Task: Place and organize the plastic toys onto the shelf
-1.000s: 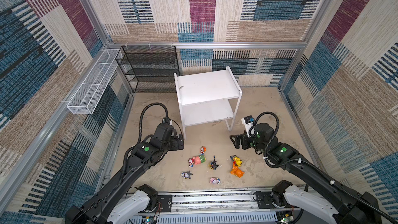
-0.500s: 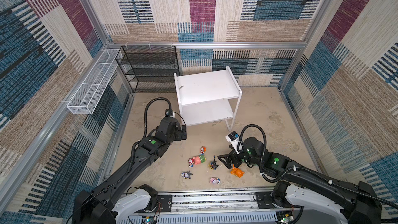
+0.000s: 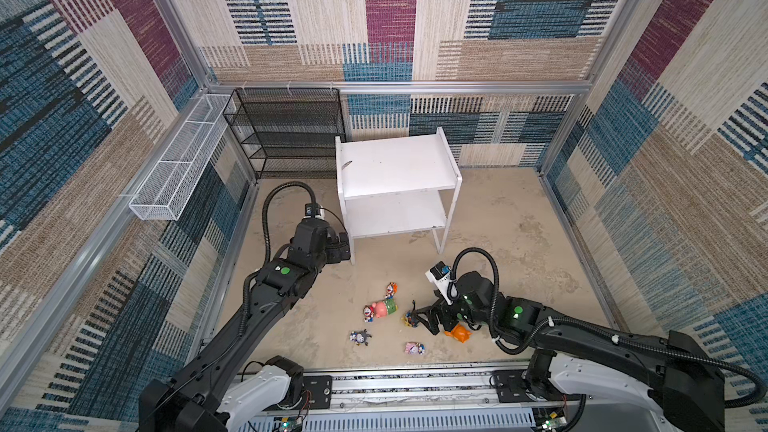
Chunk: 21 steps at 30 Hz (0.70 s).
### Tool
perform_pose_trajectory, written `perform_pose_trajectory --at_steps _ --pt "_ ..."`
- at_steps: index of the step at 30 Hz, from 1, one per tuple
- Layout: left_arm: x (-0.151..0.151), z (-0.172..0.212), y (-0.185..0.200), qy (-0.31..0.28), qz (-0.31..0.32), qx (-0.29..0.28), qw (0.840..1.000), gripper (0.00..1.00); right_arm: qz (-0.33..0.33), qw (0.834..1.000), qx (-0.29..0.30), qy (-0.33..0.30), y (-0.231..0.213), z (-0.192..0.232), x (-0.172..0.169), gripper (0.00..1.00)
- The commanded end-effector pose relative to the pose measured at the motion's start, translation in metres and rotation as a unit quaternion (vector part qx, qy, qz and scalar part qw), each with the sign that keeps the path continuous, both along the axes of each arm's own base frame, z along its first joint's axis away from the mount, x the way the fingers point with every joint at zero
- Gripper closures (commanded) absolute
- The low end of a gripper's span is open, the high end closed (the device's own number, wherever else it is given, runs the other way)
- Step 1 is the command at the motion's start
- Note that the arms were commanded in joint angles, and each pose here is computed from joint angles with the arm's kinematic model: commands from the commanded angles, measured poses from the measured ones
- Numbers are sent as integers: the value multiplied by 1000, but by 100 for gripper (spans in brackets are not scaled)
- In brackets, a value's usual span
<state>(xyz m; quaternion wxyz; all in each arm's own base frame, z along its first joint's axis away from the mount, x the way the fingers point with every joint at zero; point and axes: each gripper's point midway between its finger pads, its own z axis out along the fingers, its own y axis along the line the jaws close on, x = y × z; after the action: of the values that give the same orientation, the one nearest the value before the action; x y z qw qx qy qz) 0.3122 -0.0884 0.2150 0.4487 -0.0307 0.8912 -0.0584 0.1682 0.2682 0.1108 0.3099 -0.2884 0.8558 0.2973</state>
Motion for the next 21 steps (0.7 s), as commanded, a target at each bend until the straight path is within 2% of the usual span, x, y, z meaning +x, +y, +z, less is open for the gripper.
perform_pose_trajectory --at_steps 1,4,9,17,21 --pt "-26 -15 -4 40 -22 -24 999 1 3 1000 18 12 10 3 -2 0" --pt "-47 -25 -2 69 -31 -31 997 1 -3 1000 11 23 14 -2 -3 0" --pt "-65 -25 6 93 -20 -33 995 1 21 999 -1 23 29 -4 -5 0" --pt "-76 -19 5 73 -27 -59 995 1 -28 996 -63 63 29 -27 3 1" --pt "-74 -11 -1 69 -42 -65 995 1 -38 994 -69 74 23 -35 -4 1"
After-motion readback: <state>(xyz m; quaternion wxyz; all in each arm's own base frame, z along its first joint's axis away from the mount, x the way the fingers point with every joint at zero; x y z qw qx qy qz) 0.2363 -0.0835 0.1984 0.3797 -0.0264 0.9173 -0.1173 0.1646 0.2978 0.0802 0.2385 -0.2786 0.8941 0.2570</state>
